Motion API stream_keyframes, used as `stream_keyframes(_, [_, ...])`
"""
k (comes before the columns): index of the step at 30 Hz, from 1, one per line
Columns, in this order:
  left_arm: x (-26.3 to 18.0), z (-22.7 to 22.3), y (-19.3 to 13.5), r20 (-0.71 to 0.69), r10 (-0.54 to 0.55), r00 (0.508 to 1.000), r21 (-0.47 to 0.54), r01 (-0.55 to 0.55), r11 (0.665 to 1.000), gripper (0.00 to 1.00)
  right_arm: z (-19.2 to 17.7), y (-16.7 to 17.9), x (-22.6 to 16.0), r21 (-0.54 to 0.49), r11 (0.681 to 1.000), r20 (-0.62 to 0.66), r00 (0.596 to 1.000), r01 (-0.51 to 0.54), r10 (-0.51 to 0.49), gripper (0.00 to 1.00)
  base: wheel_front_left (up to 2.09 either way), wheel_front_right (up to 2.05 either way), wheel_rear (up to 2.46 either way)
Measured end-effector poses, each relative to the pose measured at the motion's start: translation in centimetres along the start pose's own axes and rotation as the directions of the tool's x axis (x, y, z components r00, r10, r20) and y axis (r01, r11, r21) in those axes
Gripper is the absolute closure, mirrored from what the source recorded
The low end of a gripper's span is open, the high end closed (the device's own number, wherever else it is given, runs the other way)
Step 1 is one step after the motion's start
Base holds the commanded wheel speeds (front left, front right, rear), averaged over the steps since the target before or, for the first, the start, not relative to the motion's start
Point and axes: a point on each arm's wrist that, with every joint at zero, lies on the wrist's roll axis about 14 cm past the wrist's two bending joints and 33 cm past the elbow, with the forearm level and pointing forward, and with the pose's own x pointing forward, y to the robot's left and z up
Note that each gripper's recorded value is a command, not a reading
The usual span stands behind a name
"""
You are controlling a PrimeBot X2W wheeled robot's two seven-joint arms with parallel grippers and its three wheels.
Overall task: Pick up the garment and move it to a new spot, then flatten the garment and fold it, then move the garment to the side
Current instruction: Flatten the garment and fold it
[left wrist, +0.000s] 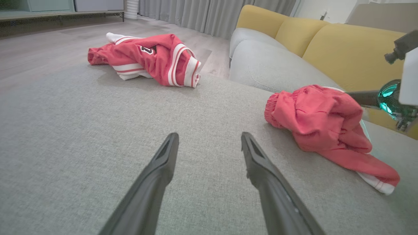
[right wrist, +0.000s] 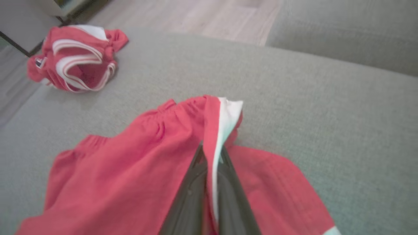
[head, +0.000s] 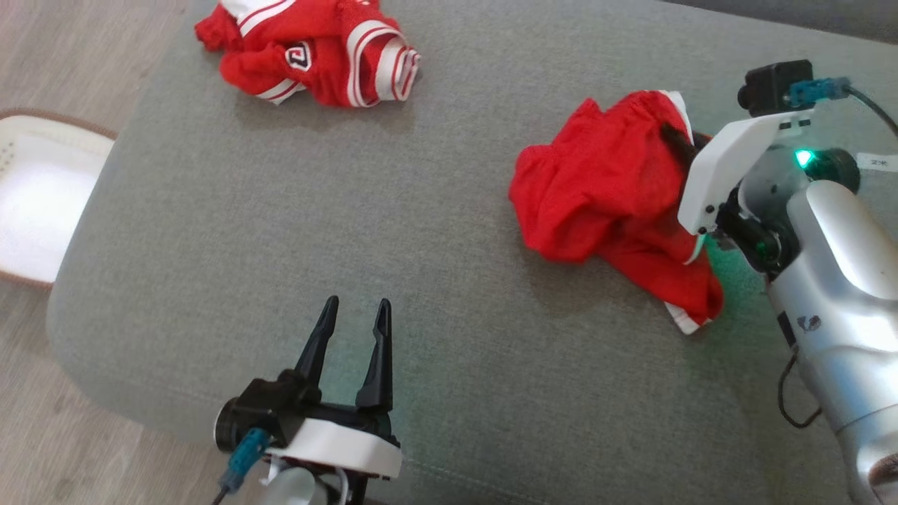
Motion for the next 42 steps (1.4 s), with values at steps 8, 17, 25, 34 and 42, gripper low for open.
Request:
stream_keyframes(8, [0.0, 1.2, -1.2, 0.039, -0.051, 0.998, 0.013, 0.050, 0.999, 0.00, 5.6, 0.2, -4.0, -0.060, 0.998, 0.244, 0.970, 0.027, -0.012, 1.00, 0.00, 0.00, 0.00])
stream_keyframes(17, [-1.5, 1.6, -2.3, 0.052, -0.094, 0.994, 0.025, 0.093, 0.995, 0.00, 7.8, 3.6, -8.8, -0.158, 0.987, 0.375, 0.926, 0.018, 0.043, 1.00, 0.00, 0.00, 0.00])
stream_keyframes(25, [-1.7, 2.9, -1.7, 0.085, -0.083, 0.993, 0.037, 0.080, 0.996, 0.00, 1.2, 12.5, -6.8, -0.099, 0.980, 0.289, 0.938, -0.172, 0.193, 1.00, 0.00, 0.00, 0.00])
stream_keyframes(34, [-2.4, 3.1, 0.1, 0.094, -0.018, 0.995, 0.027, 0.016, 1.000, 0.00, -7.6, 17.6, -5.4, -0.158, 0.938, 0.091, 0.941, -0.310, 0.326, 1.00, 0.00, 0.00, 0.00])
stream_keyframes(42, [-2.6, 2.3, 0.2, 0.072, -0.010, 0.997, 0.015, 0.009, 1.000, 0.00, -9.7, 18.9, -5.5, -0.207, 0.914, 0.047, 0.930, -0.347, 0.364, 0.00, 0.00, 0.00, 0.00])
